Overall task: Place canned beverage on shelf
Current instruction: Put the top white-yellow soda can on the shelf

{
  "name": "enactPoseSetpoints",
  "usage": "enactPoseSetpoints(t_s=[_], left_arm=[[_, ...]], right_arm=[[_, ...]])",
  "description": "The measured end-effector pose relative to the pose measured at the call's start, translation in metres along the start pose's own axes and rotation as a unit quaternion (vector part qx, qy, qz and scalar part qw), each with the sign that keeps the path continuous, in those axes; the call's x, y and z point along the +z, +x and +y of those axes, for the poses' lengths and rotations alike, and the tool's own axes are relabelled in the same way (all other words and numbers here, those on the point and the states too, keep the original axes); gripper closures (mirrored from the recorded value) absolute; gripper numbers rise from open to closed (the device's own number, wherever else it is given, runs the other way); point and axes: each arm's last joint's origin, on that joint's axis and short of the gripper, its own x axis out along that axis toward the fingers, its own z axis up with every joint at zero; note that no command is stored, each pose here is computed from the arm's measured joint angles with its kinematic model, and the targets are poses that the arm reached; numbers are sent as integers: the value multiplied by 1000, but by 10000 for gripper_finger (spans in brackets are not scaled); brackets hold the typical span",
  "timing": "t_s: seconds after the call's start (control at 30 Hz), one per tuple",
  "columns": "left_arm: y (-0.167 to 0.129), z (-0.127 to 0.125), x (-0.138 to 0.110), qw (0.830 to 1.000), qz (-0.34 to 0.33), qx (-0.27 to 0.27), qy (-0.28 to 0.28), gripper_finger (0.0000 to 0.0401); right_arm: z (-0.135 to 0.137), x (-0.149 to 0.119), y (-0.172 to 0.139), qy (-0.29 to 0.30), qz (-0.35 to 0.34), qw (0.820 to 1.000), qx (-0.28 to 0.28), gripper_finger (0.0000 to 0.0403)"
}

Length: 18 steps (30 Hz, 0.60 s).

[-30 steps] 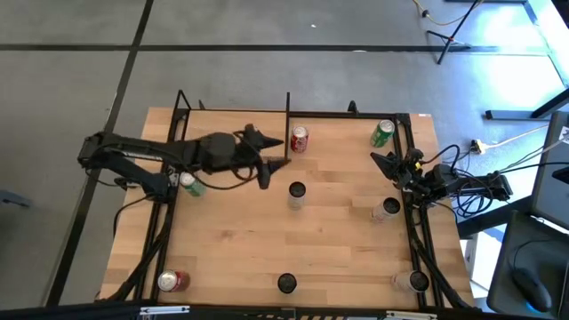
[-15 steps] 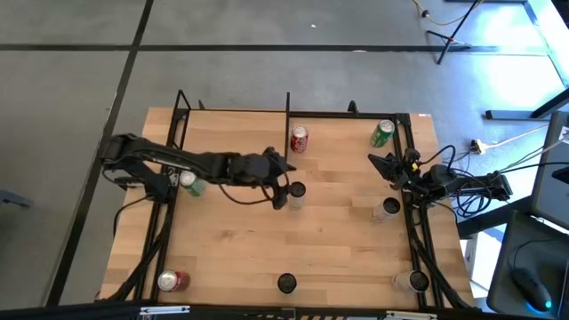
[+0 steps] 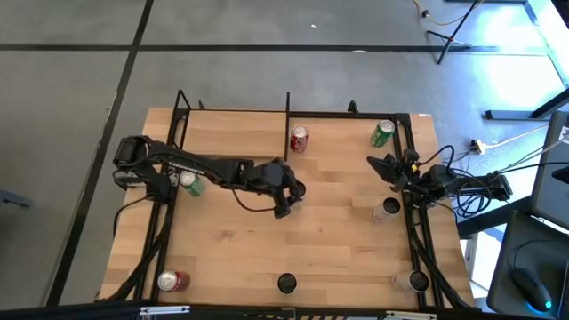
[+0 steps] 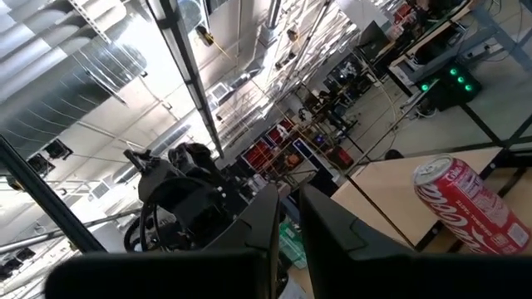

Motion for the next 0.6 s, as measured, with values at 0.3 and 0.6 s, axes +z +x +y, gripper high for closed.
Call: enactPoseSetpoints(t_s=[0.3,0.6], left_arm=[[0,2,2,1000,-12,25,-2,112],[0,0,-4,1000,19,10,5,112]], right_arm=[[0,-1,0,1,3,1000,-2,361],[0,-1,0,1,5,1000,1,361]])
